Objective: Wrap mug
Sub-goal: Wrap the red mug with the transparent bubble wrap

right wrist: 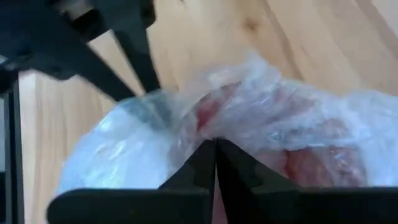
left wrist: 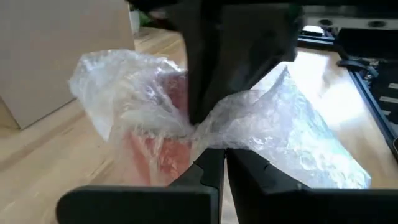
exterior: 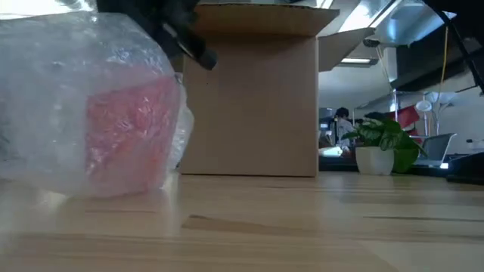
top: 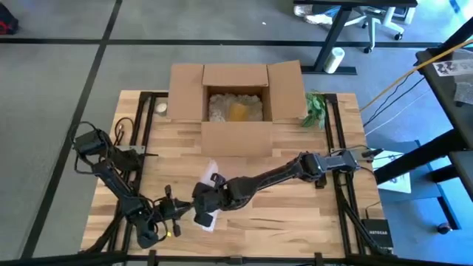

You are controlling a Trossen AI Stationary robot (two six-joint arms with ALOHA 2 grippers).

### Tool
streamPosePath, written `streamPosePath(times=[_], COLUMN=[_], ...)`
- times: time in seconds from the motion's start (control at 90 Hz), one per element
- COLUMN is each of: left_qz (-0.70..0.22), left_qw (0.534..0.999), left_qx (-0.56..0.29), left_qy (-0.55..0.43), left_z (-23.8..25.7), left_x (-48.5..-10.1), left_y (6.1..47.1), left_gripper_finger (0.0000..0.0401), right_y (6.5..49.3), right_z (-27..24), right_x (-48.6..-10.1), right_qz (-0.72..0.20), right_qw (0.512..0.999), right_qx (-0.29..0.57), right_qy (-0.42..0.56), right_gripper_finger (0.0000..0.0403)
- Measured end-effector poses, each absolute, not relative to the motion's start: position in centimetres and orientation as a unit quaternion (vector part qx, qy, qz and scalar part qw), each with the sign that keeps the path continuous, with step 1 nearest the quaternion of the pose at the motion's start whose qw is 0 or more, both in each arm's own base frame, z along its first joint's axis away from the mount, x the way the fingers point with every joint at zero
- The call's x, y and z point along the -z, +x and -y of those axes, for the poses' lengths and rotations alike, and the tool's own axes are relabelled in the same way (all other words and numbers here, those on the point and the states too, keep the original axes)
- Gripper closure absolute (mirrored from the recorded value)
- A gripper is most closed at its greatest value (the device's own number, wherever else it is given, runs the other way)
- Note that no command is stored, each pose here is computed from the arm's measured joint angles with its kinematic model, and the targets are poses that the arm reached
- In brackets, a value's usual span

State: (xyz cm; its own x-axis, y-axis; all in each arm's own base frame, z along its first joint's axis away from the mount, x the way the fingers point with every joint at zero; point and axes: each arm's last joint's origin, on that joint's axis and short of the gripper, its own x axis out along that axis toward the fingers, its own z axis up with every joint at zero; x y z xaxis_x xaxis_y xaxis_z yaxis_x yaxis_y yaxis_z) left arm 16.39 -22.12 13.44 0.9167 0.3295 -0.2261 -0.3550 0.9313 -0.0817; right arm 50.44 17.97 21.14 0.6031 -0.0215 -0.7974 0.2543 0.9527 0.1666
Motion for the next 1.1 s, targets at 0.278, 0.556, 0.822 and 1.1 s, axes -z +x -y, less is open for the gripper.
streamPosePath(times=[0.278,0.556,0.822,1.1], left_qz=[-0.106,-0.107,-0.105,-0.102], left_qw=[0.977,0.977,0.978,0.978], left_qx=[-0.175,-0.173,-0.17,-0.172], left_qy=[-0.059,-0.06,-0.058,-0.061], left_z=[22.1,22.0,22.0,22.0], left_x=[-13.4,-13.6,-14.3,-14.3], left_y=[16.4,16.4,16.3,16.3], left_gripper_finger=[0.0401,0.0401,0.0401,0.0401], right_y=[49.6,49.4,48.4,48.5], right_z=[-19.3,-21.6,-20.3,-20.0], right_x=[-23.5,-24.7,-22.8,-24.0], right_qz=[-0.396,-0.391,-0.487,-0.412], right_qw=[0.913,0.913,0.866,0.908], right_qx=[0.074,-0.09,-0.068,0.067], right_qy=[0.064,0.078,0.087,-0.027], right_gripper_finger=[0.0403,0.0403,0.0403,0.0403])
